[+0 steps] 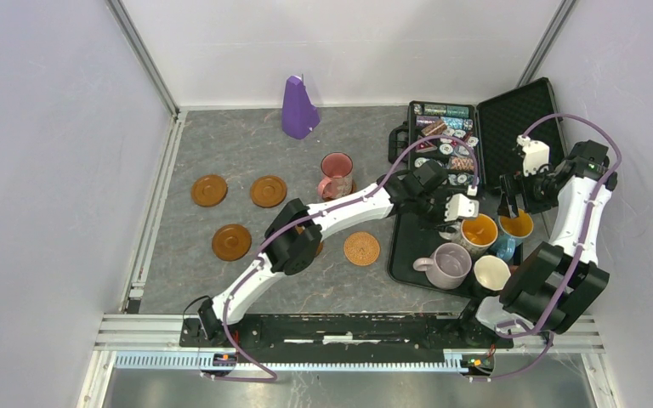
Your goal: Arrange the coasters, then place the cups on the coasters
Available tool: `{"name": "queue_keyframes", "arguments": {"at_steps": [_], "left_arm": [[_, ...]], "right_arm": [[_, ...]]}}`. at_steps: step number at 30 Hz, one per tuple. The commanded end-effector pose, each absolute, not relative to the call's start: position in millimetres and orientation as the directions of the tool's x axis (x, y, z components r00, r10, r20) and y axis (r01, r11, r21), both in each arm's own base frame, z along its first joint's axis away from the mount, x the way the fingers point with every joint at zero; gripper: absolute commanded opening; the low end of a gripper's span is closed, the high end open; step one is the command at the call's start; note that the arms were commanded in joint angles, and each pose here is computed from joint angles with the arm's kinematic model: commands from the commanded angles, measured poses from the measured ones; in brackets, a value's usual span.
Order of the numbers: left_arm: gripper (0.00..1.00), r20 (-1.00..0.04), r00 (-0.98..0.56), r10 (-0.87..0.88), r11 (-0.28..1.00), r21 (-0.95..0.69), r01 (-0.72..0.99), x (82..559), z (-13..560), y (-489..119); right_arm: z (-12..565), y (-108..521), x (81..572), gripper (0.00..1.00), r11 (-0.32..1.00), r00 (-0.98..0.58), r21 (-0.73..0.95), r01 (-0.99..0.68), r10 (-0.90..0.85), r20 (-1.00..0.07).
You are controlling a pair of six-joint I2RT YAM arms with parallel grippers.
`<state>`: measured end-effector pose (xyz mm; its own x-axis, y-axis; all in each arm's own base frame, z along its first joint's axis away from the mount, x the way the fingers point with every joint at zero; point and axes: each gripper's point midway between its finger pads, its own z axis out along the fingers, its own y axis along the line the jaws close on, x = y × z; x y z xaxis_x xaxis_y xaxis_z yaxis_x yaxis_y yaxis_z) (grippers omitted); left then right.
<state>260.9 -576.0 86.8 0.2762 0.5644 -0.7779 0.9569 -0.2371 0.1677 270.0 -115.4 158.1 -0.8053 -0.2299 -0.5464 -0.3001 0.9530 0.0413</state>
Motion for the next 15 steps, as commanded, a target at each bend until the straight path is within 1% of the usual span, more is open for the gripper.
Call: {"name": "queue_keyframes", "arguments": {"at_steps": [1,3,7,10,15], "left_arm": [[0.22,-0.837,0.205,0.507,-0.157,0.145,0.977,266,143,-568],[0.18,-0.837,0.187,0.515,-0.122,0.144,0.982,269,145,-559],[0.11,-0.837,0.128,0.532,-0.008,0.146,0.989,283,146,-538],[0.07,-0.825,0.1,0.556,0.051,0.154,0.987,287,144,-521],[0.07,-0.795,0.09,0.6,0.064,0.159,0.985,280,134,-498]], "right_arm": [[166,-117,276,0.87,0.948,-0.777,0.029,-0.318,-0.243,-0.581],[167,-117,276,0.87,0.947,-0.775,0.032,-0.319,-0.241,-0.584],[165,-115,275,0.87,0.947,-0.772,0.041,-0.32,-0.235,-0.59],[164,-114,276,0.87,0.946,-0.769,0.046,-0.322,-0.233,-0.596],[164,-116,278,0.87,0.947,-0.767,0.05,-0.318,-0.225,-0.601]]}}
